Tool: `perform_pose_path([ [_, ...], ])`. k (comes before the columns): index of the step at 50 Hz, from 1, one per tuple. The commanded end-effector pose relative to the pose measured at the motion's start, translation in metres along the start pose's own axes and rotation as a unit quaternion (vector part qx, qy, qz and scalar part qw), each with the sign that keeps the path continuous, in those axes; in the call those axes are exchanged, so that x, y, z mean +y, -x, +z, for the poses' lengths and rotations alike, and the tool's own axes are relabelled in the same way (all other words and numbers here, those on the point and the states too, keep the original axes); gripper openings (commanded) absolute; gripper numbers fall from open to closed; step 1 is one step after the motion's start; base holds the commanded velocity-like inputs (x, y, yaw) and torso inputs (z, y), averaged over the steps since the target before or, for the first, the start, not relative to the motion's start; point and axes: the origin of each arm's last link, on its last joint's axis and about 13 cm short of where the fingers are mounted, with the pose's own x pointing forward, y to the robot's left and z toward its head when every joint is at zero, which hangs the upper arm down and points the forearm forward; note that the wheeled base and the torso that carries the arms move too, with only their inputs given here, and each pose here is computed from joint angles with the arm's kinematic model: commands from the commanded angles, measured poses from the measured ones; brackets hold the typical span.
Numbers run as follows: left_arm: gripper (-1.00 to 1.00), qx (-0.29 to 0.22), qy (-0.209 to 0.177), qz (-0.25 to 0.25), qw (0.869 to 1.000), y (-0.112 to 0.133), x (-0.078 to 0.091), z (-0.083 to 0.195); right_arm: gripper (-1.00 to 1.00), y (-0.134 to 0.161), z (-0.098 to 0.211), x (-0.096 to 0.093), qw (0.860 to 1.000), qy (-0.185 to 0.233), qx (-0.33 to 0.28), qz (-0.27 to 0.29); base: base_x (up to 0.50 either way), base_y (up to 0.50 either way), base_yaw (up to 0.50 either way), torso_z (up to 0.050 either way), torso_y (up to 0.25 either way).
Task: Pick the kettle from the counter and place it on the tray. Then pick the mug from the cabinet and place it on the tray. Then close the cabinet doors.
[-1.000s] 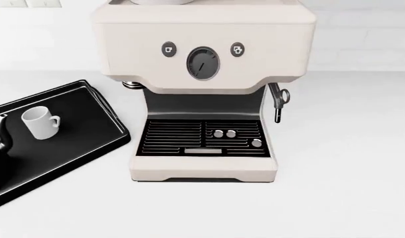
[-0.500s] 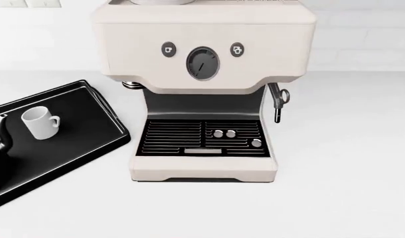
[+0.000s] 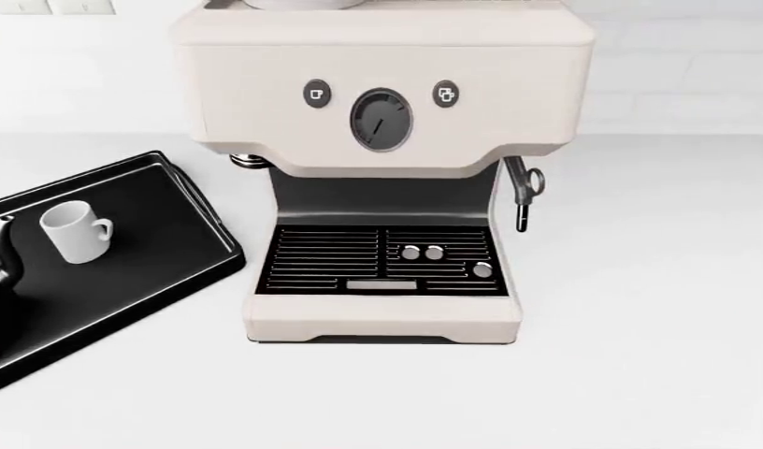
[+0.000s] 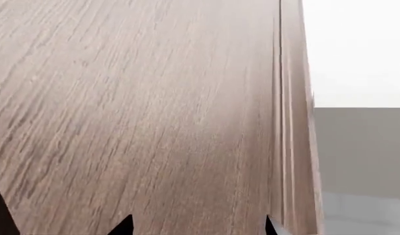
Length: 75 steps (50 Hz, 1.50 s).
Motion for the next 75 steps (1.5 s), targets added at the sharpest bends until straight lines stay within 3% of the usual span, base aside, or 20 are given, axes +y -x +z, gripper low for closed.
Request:
perform_pose_path([
  [1, 1.0, 0.001, 0.0, 0.004, 1.0, 0.001, 0.0, -0.001, 1.0, -0.022, -0.055, 0.027, 0.994, -0.038, 0.079, 0.058, 0.0, 0.0, 0.0, 0.0, 0.0],
  [18, 1.0, 0.007, 0.003, 0.011, 1.0, 0.005, 0.001, -0.006, 1.0, -0.024, -0.135, 0.048, 0.979, 0.011, 0.185, 0.081, 0.0, 0.0, 0.0, 0.0, 0.0],
  [27, 1.0, 0.01, 0.004, 0.014, 1.0, 0.008, 0.002, -0.01, 1.0, -0.02, -0.166, 0.054, 0.968, 0.085, 0.218, 0.09, 0.0, 0.0, 0.0, 0.0, 0.0],
  [37, 1.0, 0.014, 0.007, 0.017, 1.0, 0.009, 0.003, -0.013, 1.0, -0.017, -0.186, 0.056, 0.946, 0.201, 0.236, 0.095, 0.0, 0.0, 0.0, 0.0, 0.0],
  [46, 1.0, 0.016, 0.008, 0.019, 1.0, 0.011, 0.004, -0.015, 1.0, -0.015, -0.203, 0.058, 0.912, 0.318, 0.238, 0.1, 0.0, 0.0, 0.0, 0.0, 0.0],
  [54, 1.0, 0.019, 0.008, 0.021, 1.0, 0.012, 0.005, -0.018, 1.0, -0.022, -0.213, 0.054, 0.876, 0.417, 0.235, 0.063, 0.0, 0.0, 0.0, 0.0, 0.0],
  [61, 1.0, 0.019, 0.009, 0.023, 0.999, 0.012, 0.006, -0.019, 1.0, -0.027, -0.222, 0.048, 0.828, 0.513, 0.224, 0.039, 0.0, 0.0, 0.0, 0.0, 0.0],
  [70, 1.0, 0.019, 0.009, 0.026, 0.999, 0.011, 0.007, -0.02, 1.0, -0.026, -0.228, 0.033, 0.77, 0.596, 0.229, 0.009, 0.01, 0.0, 0.0, 0.0, 0.0],
  [73, 1.0, 0.02, 0.009, 0.026, 0.999, 0.011, 0.008, -0.021, 1.0, -0.026, -0.229, 0.029, 0.753, 0.617, 0.229, 0.003, 0.01, 0.0, 0.01, 0.0, 0.0],
  [75, 1.0, 0.02, 0.01, 0.026, 0.999, 0.012, 0.008, -0.021, 1.0, -0.026, -0.228, 0.029, 0.752, 0.618, 0.228, 0.001, 0.01, 0.0, 0.0, 0.0, 0.0],
])
